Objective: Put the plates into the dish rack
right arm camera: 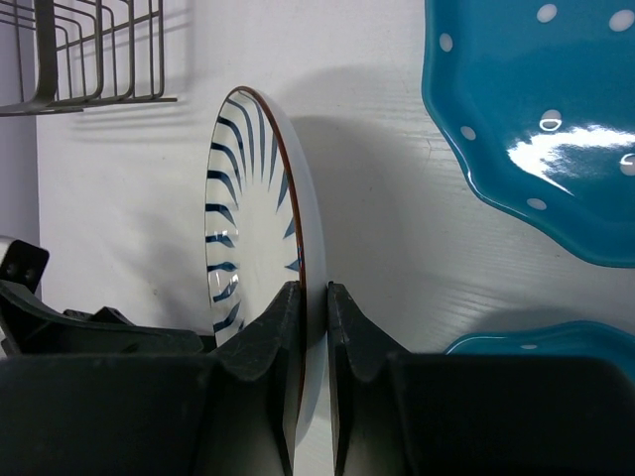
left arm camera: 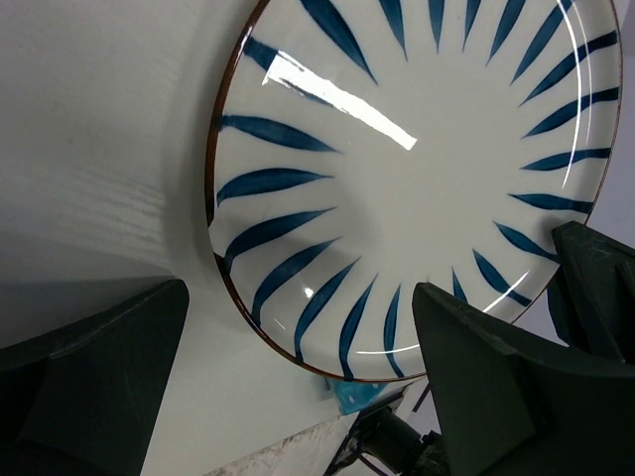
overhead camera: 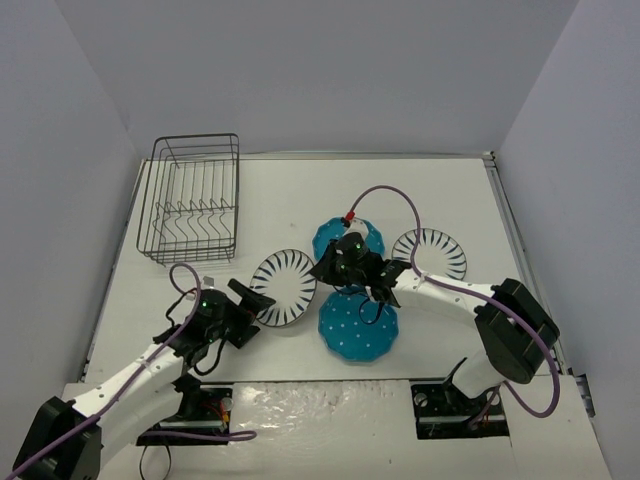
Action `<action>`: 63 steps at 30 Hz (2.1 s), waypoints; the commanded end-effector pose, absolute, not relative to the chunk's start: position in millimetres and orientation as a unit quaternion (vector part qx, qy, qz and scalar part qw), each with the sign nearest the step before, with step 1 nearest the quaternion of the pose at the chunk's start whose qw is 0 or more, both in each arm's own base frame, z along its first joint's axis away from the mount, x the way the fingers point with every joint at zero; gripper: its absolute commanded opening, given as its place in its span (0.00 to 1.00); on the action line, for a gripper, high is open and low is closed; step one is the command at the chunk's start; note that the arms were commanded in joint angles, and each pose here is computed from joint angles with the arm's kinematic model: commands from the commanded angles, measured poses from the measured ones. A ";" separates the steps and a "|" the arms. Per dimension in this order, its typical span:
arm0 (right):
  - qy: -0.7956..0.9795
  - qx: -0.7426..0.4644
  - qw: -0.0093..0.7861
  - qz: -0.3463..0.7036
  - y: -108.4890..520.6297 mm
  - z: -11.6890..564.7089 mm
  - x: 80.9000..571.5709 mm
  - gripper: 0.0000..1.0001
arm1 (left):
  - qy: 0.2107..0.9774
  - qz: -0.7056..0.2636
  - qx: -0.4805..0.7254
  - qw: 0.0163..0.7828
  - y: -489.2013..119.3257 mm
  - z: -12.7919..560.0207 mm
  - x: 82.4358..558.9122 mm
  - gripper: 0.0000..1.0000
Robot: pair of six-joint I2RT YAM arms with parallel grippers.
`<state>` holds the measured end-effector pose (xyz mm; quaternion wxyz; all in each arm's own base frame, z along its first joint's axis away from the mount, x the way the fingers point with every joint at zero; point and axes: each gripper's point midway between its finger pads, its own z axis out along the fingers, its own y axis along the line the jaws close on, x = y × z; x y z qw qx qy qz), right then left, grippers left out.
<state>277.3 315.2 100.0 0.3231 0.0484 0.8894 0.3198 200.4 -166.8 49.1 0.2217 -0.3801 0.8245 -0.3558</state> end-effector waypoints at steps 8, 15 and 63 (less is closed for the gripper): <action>0.814 0.071 0.369 0.442 344.6 175.1 296.4 0.00 | 0.794 -0.396 -0.430 0.168 -191.6 51.3 183.4 0.93; 0.812 0.075 0.360 0.452 346.4 172.1 292.9 0.00 | 0.764 -0.410 -0.453 0.207 -190.1 53.1 191.4 0.93; 0.836 0.077 0.318 0.440 324.2 142.1 244.9 0.00 | 0.699 -0.447 -0.455 0.323 -199.7 81.4 229.8 0.54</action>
